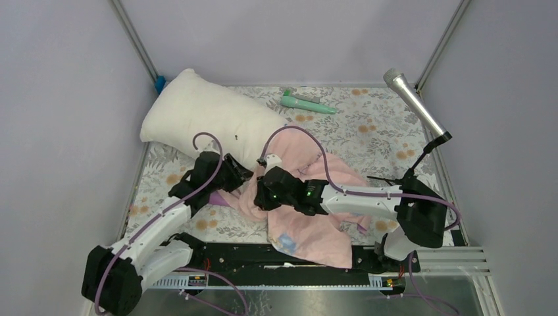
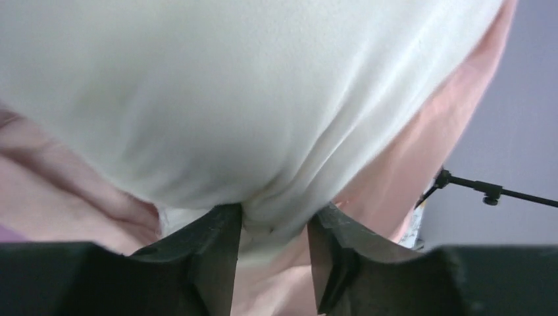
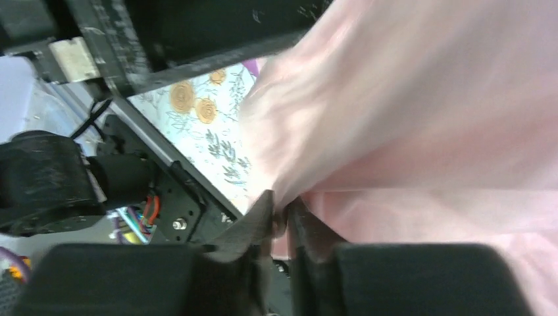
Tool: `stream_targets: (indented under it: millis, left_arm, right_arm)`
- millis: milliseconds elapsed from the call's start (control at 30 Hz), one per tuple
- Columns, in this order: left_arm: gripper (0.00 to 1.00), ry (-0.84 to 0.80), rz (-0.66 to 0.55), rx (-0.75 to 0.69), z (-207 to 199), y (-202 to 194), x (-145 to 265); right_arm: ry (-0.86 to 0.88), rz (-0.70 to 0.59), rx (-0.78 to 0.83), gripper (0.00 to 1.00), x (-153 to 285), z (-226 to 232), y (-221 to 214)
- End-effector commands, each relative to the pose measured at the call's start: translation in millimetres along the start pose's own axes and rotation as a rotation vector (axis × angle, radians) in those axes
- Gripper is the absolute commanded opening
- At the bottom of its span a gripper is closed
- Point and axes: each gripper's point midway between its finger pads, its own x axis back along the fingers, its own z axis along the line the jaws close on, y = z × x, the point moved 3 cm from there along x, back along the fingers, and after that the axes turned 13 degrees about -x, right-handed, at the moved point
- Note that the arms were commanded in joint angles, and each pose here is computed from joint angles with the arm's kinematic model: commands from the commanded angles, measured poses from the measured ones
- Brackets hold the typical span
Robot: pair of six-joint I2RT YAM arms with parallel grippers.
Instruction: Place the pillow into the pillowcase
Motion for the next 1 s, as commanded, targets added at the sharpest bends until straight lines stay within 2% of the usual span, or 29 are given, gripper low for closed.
stream_targets:
  millis: [0, 100, 200, 300, 367, 433, 567, 700, 833, 900, 967]
  left_arm:
    - [0.47, 0.126, -0.066, -0.092, 3.8, 23.6, 28.6]
    - [0.56, 0.118, -0.139, -0.168, -15.3, 50.4, 49.0]
    - [0.62, 0.069, -0.209, -0.251, -42.1, 77.1, 71.3]
    - [0.71, 0.060, -0.288, -0.318, -61.7, 104.5, 86.0]
    - [0.82, 0.063, -0.316, -0.359, -73.4, 122.0, 82.4]
    - [0.91, 0.054, -0.313, -0.412, -89.6, 140.6, 69.3]
    - [0.98, 0.100, -0.281, -0.527, -106.6, 172.6, 20.5]
    - [0.99, 0.169, -0.213, -0.611, -104.6, 180.6, -38.5]
    - [0.97, 0.206, -0.108, -0.594, -80.8, 160.0, -86.5]
    - [0.90, 0.221, -0.043, -0.560, -64.8, 139.8, -100.3]
    - [0.72, 0.226, 0.017, -0.507, -45.7, 113.4, -106.2]
  right_arm:
    - [0.126, -0.108, 0.009, 0.32, 33.4, 45.3, 37.1]
    - [0.110, -0.140, 0.052, 0.53, 57.1, 49.5, 50.9]
    - [0.069, -0.209, 0.072, 0.62, 80.8, 47.5, 70.1]
    - [0.017, -0.271, 0.057, 0.65, 100.2, 33.1, 94.8]
    - [-0.027, -0.321, 0.008, 0.66, 108.9, 10.5, 119.5]
    - [-0.066, -0.361, -0.029, 0.66, 115.6, -9.6, 141.0]
    - [-0.158, -0.454, -0.060, 0.69, 121.7, -39.6, 177.1]
    - [-0.202, -0.483, -0.085, 0.70, 113.6, -55.9, 199.4]
    - [-0.241, -0.488, -0.091, 0.71, 97.8, -67.3, 212.7]
    - [-0.256, -0.475, -0.094, 0.71, 88.4, -72.2, 214.8]
    - [-0.265, -0.462, -0.091, 0.71, 80.2, -74.8, 214.4]
